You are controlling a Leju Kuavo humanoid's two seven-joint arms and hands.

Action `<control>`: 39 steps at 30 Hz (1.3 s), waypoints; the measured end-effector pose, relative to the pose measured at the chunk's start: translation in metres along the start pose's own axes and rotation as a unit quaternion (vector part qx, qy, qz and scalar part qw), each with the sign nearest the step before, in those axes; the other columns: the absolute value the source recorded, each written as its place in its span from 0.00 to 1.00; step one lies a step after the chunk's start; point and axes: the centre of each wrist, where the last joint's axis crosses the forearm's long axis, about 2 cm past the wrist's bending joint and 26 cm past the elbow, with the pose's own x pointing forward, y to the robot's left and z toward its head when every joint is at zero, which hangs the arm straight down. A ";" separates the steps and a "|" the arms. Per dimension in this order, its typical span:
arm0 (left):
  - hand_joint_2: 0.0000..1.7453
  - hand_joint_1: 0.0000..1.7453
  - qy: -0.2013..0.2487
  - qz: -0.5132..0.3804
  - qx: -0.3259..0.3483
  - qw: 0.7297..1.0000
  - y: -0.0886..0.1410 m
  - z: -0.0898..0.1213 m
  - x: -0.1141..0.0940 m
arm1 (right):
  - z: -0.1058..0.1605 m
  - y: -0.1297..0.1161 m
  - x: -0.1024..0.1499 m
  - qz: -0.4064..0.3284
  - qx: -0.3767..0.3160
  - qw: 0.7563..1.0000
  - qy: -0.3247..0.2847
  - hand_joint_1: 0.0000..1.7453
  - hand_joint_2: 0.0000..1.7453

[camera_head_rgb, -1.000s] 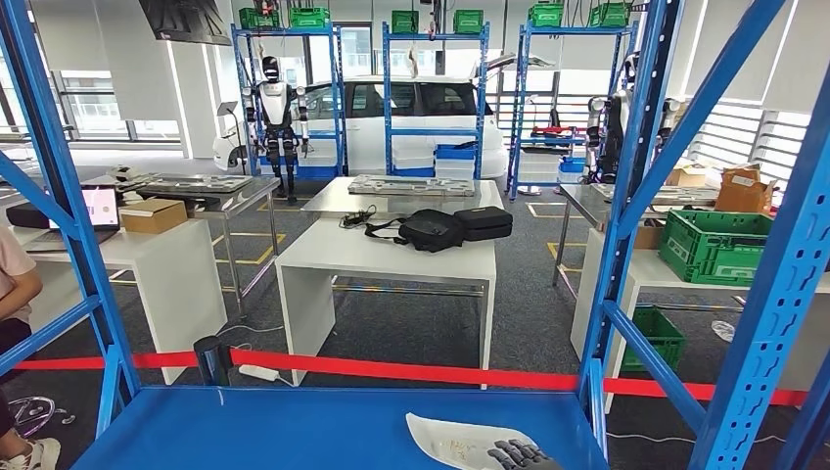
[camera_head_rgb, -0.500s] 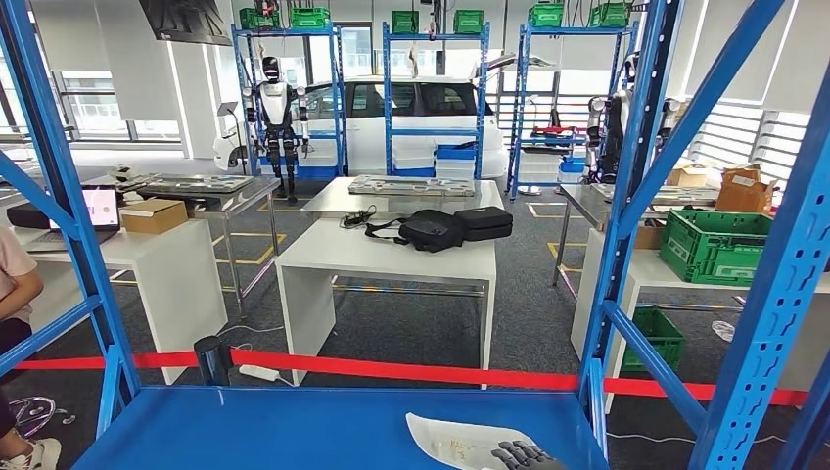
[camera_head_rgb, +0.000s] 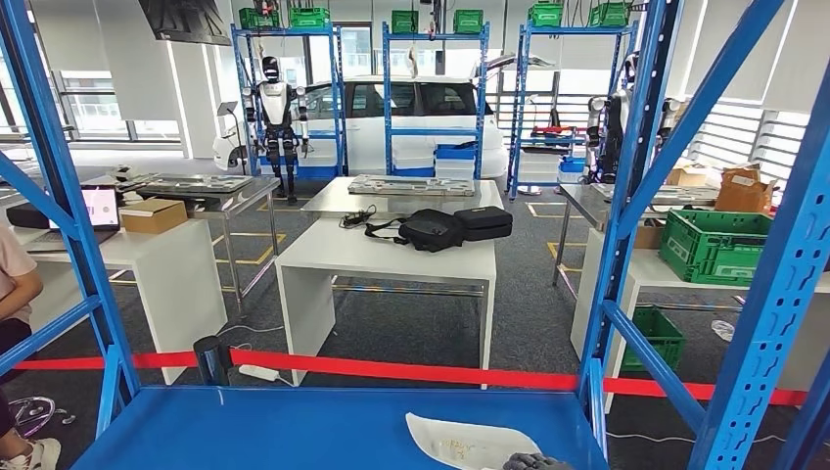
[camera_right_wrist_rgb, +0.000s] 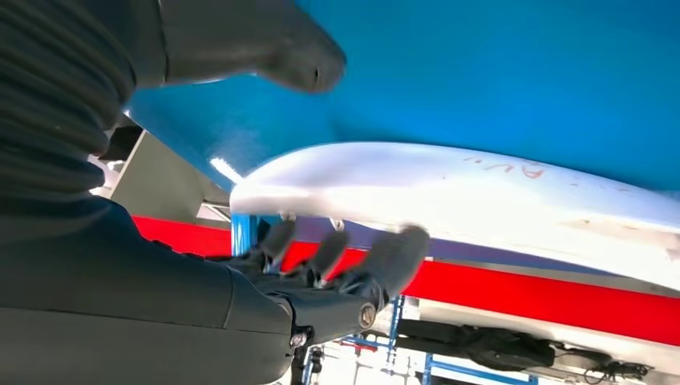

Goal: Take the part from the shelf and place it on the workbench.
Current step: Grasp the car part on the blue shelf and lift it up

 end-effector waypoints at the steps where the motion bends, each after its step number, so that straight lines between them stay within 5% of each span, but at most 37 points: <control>1: 0.00 0.00 -0.003 0.001 -0.002 1.000 0.000 0.000 0.000 | 0.000 0.000 -0.001 0.000 0.000 1.000 0.001 1.00 1.00; 6: 0.00 0.00 -0.009 0.003 -0.003 1.000 0.000 0.000 0.000 | 0.001 0.000 -0.002 -0.001 0.002 1.000 0.003 1.00 1.00; 10: 1.00 0.00 -0.025 0.008 -0.004 1.000 0.001 0.000 0.000 | 0.002 0.001 -0.004 -0.002 0.003 1.000 0.004 1.00 1.00; 22: 1.00 0.00 -0.058 0.002 0.004 0.998 0.003 -0.001 0.000 | 0.004 0.001 -0.008 -0.007 0.000 1.000 0.004 0.98 1.00; 26: 0.00 0.00 -0.060 -0.001 0.008 0.998 0.004 -0.002 0.001 | 0.005 0.002 -0.010 -0.006 -0.005 1.000 0.007 0.06 1.00; 27: 0.00 0.00 -0.060 -0.001 0.008 0.998 0.004 -0.002 0.001 | 0.005 0.002 -0.010 -0.005 -0.007 1.000 0.008 0.00 1.00; 39: 0.00 0.00 -0.067 -0.003 0.013 0.998 0.005 -0.002 0.002 | 0.005 0.004 -0.008 0.015 -0.060 0.998 0.018 0.00 1.00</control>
